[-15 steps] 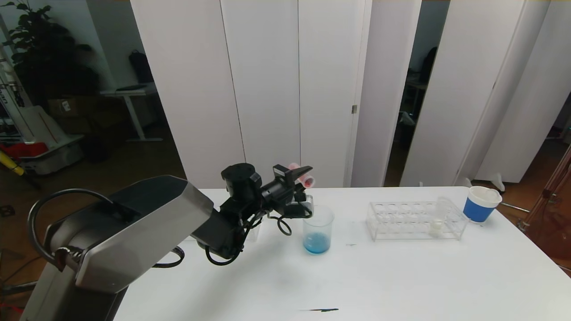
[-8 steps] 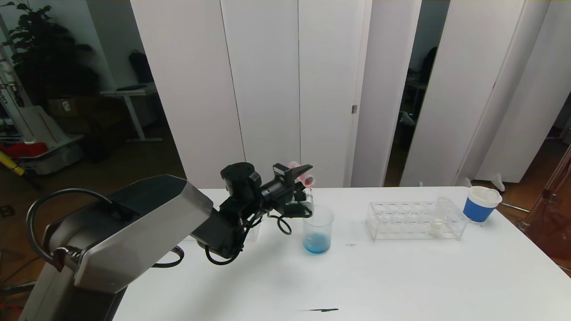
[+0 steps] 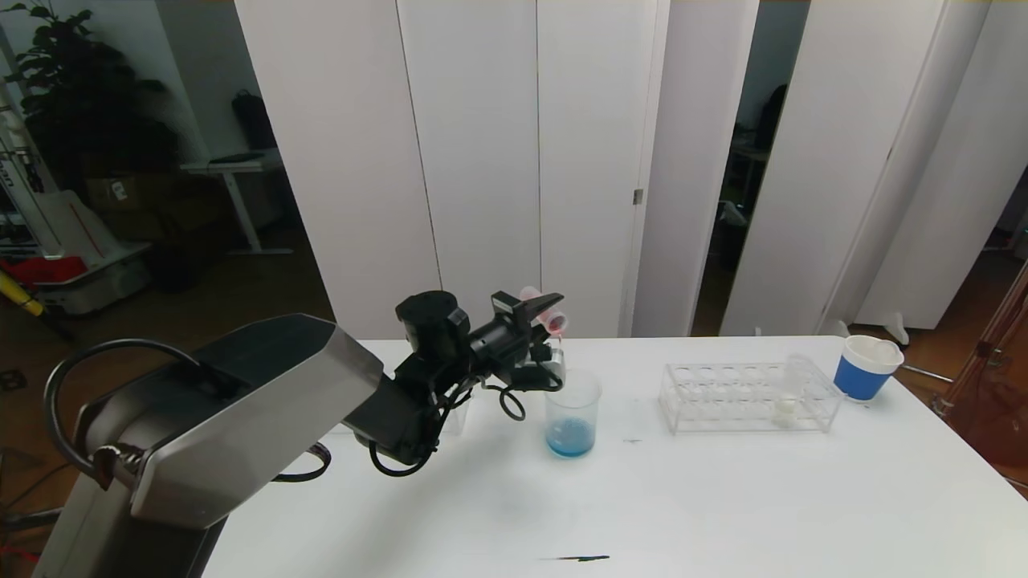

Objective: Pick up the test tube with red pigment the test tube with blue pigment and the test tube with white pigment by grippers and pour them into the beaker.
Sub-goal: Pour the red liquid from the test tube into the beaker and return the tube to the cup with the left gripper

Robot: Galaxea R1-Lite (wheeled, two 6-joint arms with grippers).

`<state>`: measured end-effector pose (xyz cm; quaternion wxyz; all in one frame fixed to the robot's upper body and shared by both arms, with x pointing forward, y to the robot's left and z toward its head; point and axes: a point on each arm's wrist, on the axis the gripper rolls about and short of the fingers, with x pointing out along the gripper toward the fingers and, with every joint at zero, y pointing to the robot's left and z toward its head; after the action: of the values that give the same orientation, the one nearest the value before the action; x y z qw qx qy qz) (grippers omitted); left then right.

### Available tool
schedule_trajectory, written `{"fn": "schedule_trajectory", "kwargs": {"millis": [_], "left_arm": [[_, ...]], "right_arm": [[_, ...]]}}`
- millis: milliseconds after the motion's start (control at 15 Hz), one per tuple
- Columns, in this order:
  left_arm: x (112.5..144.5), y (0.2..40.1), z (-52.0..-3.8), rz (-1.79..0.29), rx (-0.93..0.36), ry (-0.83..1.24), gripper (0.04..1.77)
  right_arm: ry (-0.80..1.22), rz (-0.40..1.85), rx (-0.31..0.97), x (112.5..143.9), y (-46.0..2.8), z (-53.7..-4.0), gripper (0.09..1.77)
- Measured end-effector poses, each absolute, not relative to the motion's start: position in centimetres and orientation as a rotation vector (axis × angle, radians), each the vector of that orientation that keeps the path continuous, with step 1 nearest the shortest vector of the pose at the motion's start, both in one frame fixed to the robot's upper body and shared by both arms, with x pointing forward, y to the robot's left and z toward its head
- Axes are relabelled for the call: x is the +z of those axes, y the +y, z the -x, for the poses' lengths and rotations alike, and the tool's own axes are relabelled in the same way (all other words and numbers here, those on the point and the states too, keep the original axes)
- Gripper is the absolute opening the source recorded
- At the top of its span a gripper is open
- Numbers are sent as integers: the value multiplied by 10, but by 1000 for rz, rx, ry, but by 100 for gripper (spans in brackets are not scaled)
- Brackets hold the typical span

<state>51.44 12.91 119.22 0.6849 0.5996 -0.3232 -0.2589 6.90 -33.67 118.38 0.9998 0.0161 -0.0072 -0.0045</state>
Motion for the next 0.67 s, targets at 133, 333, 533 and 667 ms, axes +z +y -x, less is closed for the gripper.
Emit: {"fn": "schedule_trajectory", "kwargs": {"millis": [133,333,533,667], "left_arm": [[1193,129,-514,-1347,-578,-730,58],[1196,129,-514,-1358,-553,-758,58],[1198,129,-514,-1364,-535,-777,58],[1200,129,-513,-1371,-523,-789,58]], "right_arm": [[-14,-32,-9,1184,-337,-69,175],[-15,-32,-9,1184,-337,-69,175],[-14,-32,-9,1184,-337,-69,175],[-14,-32,-9,1184,-337,-69,175]]}}
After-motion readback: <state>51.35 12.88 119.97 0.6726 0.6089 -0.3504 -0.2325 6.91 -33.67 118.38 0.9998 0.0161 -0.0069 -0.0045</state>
